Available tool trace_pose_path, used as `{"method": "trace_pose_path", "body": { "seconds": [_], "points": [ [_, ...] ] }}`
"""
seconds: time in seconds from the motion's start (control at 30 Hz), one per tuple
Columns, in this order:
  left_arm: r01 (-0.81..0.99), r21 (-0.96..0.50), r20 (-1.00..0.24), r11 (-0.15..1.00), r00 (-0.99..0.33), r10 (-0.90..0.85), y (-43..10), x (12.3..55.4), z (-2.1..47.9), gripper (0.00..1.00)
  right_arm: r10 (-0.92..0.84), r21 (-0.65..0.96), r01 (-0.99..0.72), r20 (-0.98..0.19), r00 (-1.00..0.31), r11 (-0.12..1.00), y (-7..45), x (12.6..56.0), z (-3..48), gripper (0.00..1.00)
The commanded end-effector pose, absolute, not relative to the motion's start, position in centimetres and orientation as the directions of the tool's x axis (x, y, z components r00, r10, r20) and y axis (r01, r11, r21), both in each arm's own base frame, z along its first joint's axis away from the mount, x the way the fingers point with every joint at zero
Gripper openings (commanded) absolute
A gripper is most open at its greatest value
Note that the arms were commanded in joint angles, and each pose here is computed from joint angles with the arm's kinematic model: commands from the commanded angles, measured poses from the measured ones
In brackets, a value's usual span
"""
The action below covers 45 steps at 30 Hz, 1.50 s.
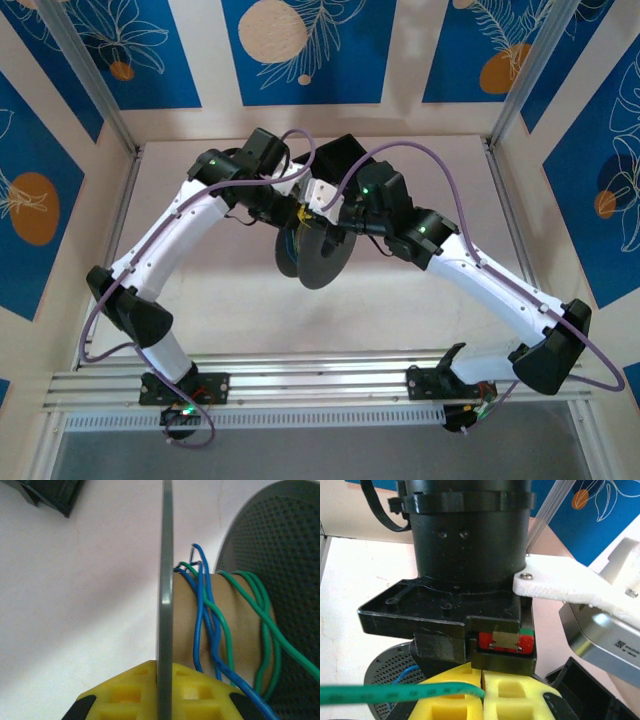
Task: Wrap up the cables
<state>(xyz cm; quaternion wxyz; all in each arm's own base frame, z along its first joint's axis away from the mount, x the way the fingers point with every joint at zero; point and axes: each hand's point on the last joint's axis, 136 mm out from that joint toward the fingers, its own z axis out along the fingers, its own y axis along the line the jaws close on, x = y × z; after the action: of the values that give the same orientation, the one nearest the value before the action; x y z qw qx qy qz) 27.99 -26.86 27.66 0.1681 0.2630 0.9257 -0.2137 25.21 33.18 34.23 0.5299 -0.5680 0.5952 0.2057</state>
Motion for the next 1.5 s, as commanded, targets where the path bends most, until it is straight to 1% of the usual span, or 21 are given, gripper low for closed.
{"method": "trace_pose_path", "body": {
  "seconds": [0.0,0.23,0.3,0.5,0.57,0.63,0.67,0.7,0.83,0.97,1.03,1.1,1.2,1.3,1.37,1.47],
  "points": [
    [0.576,-0.359,-0.533,0.735,-0.773,0.345,-29.6,29.8,30.3,0.00,-0.333,-0.464,-0.875,-0.854,0.400,0.140,35.7,21.7,38.6,0.00],
    [0.577,-0.352,-0.551,0.737,-0.764,0.336,-29.3,29.7,31.0,0.00,-0.299,-0.434,-0.886,-0.878,0.375,0.162,35.6,21.8,39.6,0.01],
    [0.578,-0.353,-0.551,0.736,-0.764,0.336,-29.3,29.6,31.1,0.00,-0.292,-0.429,-0.890,-0.880,0.374,0.154,35.7,21.6,39.9,0.06],
    [0.578,-0.360,-0.553,0.733,-0.765,0.331,-29.5,29.8,31.1,0.00,-0.274,-0.422,-0.895,-0.886,0.374,0.146,35.8,21.2,40.7,0.07],
    [0.577,-0.356,-0.551,0.735,-0.765,0.334,-29.5,29.8,31.0,0.00,-0.267,-0.423,-0.895,-0.887,0.377,0.142,35.8,21.0,41.0,0.10],
    [0.575,-0.354,-0.549,0.738,-0.766,0.334,-29.5,29.9,30.8,0.00,-0.257,-0.425,-0.895,-0.888,0.382,0.137,35.9,20.7,41.2,0.10],
    [0.573,-0.353,-0.547,0.740,-0.768,0.333,-29.5,29.9,30.8,0.00,-0.254,-0.423,-0.896,-0.889,0.381,0.134,35.9,20.6,41.3,0.02],
    [0.572,-0.351,-0.549,0.741,-0.767,0.332,-29.5,30.0,30.8,0.00,-0.250,-0.423,-0.896,-0.890,0.382,0.134,35.9,20.5,41.4,0.00],
    [0.562,-0.346,-0.554,0.752,-0.769,0.320,-29.3,30.3,30.8,0.00,-0.247,-0.441,-0.890,-0.880,0.405,0.115,36.3,20.0,41.3,0.00],
    [0.544,-0.341,-0.569,0.766,-0.769,0.292,-28.9,30.8,31.3,0.00,-0.298,-0.514,-0.857,-0.825,0.480,0.044,37.0,19.0,39.4,0.00],
    [0.539,-0.343,-0.583,0.770,-0.764,0.275,-28.8,31.0,31.7,0.00,-0.329,-0.548,-0.836,-0.797,0.507,0.039,37.1,19.1,38.9,0.00],
    [0.543,-0.344,-0.604,0.766,-0.753,0.262,-28.8,31.1,32.3,0.00,-0.331,-0.542,-0.837,-0.804,0.494,0.067,37.0,19.5,39.4,0.01],
    [0.555,-0.351,-0.644,0.755,-0.728,0.236,-28.9,31.1,33.1,0.00,-0.290,-0.477,-0.873,-0.854,0.432,0.103,36.7,19.5,41.6,0.22],
    [0.565,-0.343,-0.689,0.751,-0.694,0.207,-28.6,31.1,33.9,0.00,-0.227,-0.434,-0.894,-0.887,0.402,0.110,36.3,18.7,44.0,0.31],
    [0.566,-0.323,-0.717,0.759,-0.669,0.194,-28.1,31.2,34.3,0.00,-0.180,-0.419,-0.899,-0.901,0.395,0.125,36.0,18.2,45.7,0.36],
    [0.568,-0.286,-0.778,0.772,-0.608,0.159,-27.3,31.6,35.3,0.00,-0.106,-0.392,-0.910,-0.919,0.380,0.136,35.2,17.3,47.9,0.44]
  ]
}}
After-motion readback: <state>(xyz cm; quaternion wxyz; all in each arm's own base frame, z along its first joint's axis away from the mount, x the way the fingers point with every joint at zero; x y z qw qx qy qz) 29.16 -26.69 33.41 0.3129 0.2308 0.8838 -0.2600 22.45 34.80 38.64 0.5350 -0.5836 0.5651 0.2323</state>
